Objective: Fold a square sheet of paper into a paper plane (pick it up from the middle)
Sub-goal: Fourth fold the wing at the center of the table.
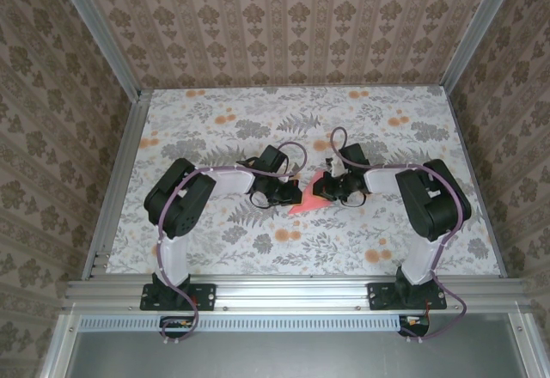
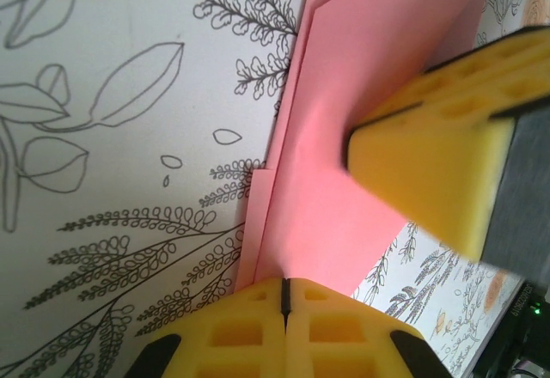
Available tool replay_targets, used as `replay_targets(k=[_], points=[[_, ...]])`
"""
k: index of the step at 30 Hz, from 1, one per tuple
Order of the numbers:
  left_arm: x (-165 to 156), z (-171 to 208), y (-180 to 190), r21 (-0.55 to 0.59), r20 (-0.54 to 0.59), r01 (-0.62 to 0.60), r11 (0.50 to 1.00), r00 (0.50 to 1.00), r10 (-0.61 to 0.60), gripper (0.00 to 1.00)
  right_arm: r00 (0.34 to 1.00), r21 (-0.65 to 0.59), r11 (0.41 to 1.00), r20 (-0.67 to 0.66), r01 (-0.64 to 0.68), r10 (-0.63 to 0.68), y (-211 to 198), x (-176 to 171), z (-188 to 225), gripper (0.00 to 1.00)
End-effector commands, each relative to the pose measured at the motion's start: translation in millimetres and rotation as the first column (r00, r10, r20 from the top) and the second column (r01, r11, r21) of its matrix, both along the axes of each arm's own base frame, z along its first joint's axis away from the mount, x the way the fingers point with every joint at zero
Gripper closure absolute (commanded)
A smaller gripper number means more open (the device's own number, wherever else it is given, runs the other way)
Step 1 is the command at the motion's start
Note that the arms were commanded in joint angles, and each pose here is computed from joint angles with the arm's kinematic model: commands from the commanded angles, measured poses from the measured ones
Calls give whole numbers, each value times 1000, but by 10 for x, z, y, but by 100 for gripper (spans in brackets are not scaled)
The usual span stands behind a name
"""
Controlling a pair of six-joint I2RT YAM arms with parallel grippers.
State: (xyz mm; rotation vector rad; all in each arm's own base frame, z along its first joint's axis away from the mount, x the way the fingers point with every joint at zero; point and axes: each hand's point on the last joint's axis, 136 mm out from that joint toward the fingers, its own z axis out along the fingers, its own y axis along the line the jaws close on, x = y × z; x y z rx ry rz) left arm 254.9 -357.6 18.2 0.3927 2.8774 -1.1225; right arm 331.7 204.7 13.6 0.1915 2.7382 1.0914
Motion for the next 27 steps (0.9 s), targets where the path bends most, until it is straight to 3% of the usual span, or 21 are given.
replay_targets(k=[1, 27], points=[[-318, -593, 502, 262, -143, -14, 965, 988, 53, 100, 999, -62, 997, 3, 54, -54, -226, 128, -106, 91], [-362, -614, 505, 263, -149, -2, 965, 988, 43, 100, 975, -99, 970, 12, 220, -220, -716, 566, -122, 91]])
